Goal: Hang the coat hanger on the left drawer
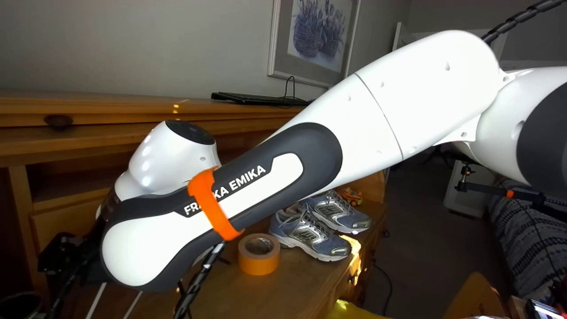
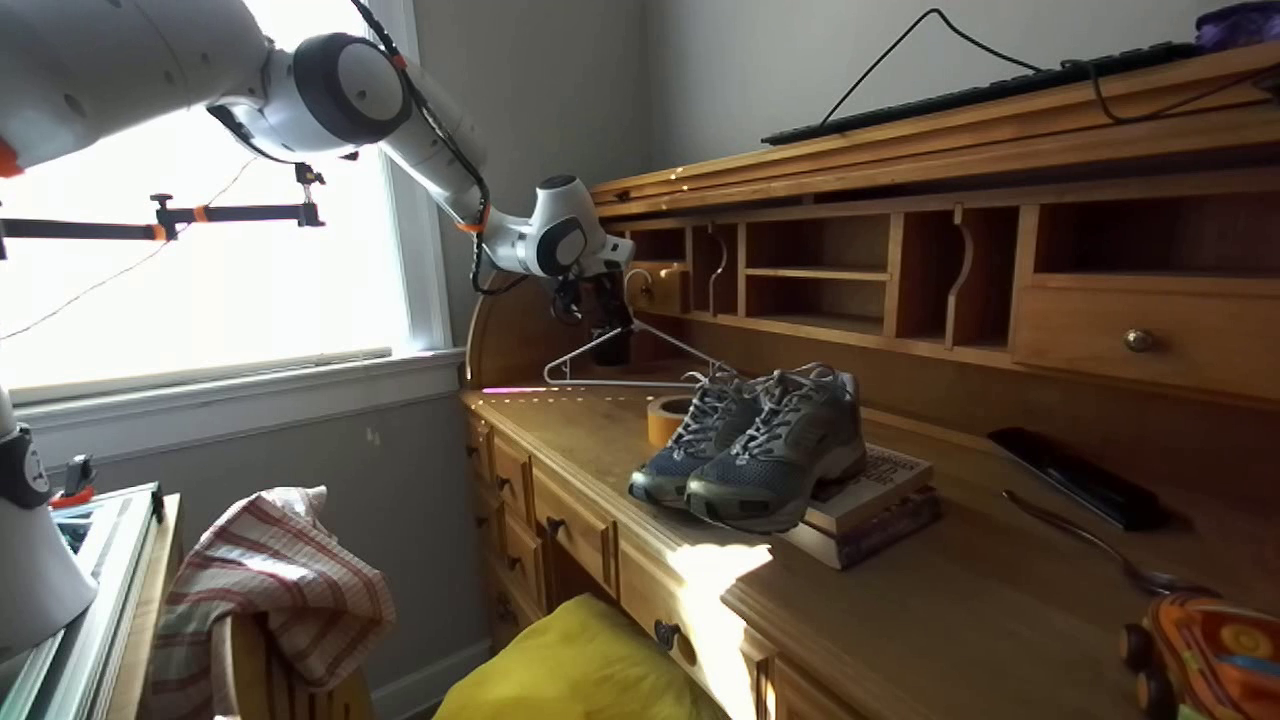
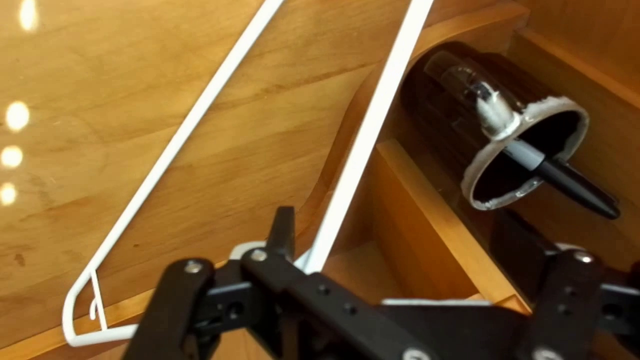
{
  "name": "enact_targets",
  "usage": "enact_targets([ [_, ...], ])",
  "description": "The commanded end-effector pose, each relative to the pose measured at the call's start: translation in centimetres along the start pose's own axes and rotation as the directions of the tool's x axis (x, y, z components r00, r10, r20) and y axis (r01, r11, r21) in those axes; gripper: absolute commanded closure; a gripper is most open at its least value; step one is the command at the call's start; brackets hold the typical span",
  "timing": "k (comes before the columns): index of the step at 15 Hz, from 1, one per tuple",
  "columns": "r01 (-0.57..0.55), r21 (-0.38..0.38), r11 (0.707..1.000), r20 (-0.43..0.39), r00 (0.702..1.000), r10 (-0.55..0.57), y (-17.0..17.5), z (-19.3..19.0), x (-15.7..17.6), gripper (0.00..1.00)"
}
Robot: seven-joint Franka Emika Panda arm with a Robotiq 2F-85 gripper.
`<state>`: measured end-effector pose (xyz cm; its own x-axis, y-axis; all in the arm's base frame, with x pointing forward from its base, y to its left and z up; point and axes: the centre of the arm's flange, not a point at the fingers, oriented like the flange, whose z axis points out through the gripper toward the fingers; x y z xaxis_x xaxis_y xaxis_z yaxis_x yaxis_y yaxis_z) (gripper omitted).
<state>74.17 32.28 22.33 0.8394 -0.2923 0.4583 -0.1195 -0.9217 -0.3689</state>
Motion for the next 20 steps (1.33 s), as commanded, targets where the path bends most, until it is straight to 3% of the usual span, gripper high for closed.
enact_targets([
  [1, -0.017, -0.010, 1.000, -0.013, 1.000, 0.017, -1.4, 1.6, 0.8, 0.00],
  [11, -0.028, -0.030, 0.999, -0.015, 1.000, 0.028, -1.5, 0.6, 0.5, 0.00],
  [20, 0.015, -0.109, 0.994, 0.025, 1.000, -0.013, -1.5, -1.2, -0.8, 0.00],
])
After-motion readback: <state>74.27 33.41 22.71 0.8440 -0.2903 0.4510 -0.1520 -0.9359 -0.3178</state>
